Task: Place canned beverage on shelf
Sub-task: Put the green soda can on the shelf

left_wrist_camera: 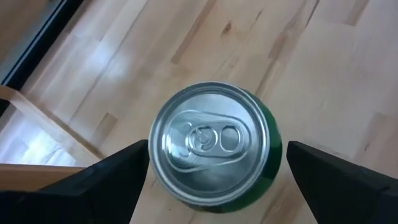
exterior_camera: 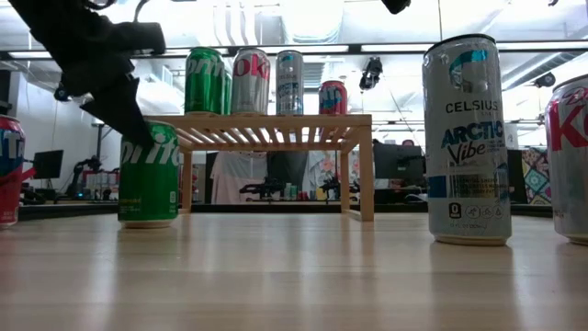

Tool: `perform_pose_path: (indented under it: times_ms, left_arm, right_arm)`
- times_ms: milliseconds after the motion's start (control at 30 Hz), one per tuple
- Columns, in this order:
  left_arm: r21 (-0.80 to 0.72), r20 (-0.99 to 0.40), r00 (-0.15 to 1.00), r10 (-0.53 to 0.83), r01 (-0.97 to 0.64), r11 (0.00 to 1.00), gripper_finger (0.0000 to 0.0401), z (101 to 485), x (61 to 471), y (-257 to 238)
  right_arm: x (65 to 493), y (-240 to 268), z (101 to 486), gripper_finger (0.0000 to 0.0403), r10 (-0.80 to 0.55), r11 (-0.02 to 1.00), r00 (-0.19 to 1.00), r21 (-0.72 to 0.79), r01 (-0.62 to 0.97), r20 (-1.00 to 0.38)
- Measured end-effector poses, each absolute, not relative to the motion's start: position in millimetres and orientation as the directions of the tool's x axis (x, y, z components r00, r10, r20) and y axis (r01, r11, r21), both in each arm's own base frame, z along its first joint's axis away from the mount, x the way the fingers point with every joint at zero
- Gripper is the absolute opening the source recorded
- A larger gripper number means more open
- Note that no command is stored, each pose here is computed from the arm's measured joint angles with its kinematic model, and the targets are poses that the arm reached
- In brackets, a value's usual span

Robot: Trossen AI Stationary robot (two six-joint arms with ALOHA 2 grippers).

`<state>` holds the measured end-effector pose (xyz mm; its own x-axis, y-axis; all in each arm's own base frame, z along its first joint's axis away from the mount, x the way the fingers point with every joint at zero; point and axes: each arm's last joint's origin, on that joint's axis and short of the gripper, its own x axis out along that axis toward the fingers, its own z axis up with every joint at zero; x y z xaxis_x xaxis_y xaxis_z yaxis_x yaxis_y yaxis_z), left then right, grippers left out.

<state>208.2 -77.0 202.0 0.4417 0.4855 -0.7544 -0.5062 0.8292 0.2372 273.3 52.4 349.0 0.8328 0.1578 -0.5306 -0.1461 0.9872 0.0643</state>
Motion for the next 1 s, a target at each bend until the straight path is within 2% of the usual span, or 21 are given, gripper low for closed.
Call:
perform_pose_path:
  times_ms: [267,433,667,800,1000]
  left_arm:
    - [0.251,-0.699,0.476,0.534,-0.536,0.806,0.0351,192,208,-76]
    - [0.262,-0.691,0.486,0.536,-0.522,0.812,0.0284,195,209,-77]
    - [0.205,-0.719,0.493,0.491,-0.523,0.827,0.0282,200,212,-80]
    - [0.112,-0.743,0.528,0.412,-0.509,0.854,0.0282,218,219,-89]
    - [0.031,-0.721,0.603,0.342,-0.465,0.885,0.0282,275,227,-105]
  right_arm:
    - [273,52,349,0.0009,0.158,0.987,0.833,0.064,-0.146,-0.53]
    - [273,52,349,0.0009,0.157,0.987,0.833,0.063,-0.146,-0.53]
    - [273,52,349,0.0009,0.157,0.987,0.833,0.055,-0.151,-0.53]
    - [273,52,349,0.0009,0.158,0.987,0.833,0.057,-0.151,-0.531]
    - [273,52,349,0.0009,0.158,0.987,0.833,0.054,-0.153,-0.531]
